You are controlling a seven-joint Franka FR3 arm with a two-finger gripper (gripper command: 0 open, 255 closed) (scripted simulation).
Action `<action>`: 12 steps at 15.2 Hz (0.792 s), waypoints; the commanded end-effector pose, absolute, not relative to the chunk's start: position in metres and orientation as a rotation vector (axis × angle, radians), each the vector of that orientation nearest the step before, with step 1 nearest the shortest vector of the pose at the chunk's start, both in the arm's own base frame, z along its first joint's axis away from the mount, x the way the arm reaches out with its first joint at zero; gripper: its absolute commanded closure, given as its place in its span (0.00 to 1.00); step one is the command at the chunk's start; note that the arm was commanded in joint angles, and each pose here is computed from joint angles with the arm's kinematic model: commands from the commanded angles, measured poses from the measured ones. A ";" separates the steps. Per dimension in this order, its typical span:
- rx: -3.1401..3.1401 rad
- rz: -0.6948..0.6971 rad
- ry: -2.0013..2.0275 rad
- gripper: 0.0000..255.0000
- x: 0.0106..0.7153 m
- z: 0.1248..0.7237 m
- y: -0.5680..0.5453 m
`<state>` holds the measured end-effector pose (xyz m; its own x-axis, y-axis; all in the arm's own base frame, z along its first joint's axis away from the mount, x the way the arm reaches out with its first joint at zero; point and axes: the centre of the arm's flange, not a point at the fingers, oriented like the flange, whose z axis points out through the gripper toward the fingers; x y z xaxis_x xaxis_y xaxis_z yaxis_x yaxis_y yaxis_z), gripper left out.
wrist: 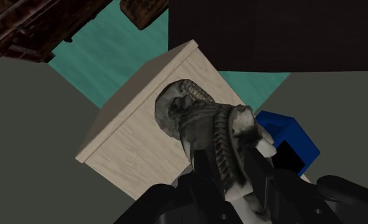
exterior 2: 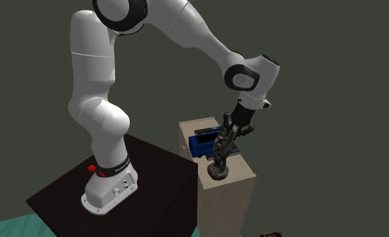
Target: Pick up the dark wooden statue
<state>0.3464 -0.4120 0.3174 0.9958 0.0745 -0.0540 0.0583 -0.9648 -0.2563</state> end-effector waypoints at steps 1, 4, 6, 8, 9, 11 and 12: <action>-2.880 0.093 -0.098 1.00 0.346 0.317 -0.412; -2.880 0.093 -0.098 1.00 0.346 0.332 -0.412; -2.880 0.093 -0.098 1.00 0.346 0.343 -0.412; -2.880 0.093 -0.098 1.00 0.346 0.354 -0.412; -2.880 0.093 -0.098 1.00 0.346 0.359 -0.412; -2.880 0.093 -0.098 1.00 0.346 0.369 -0.412; -2.880 0.093 -0.098 1.00 0.346 0.375 -0.412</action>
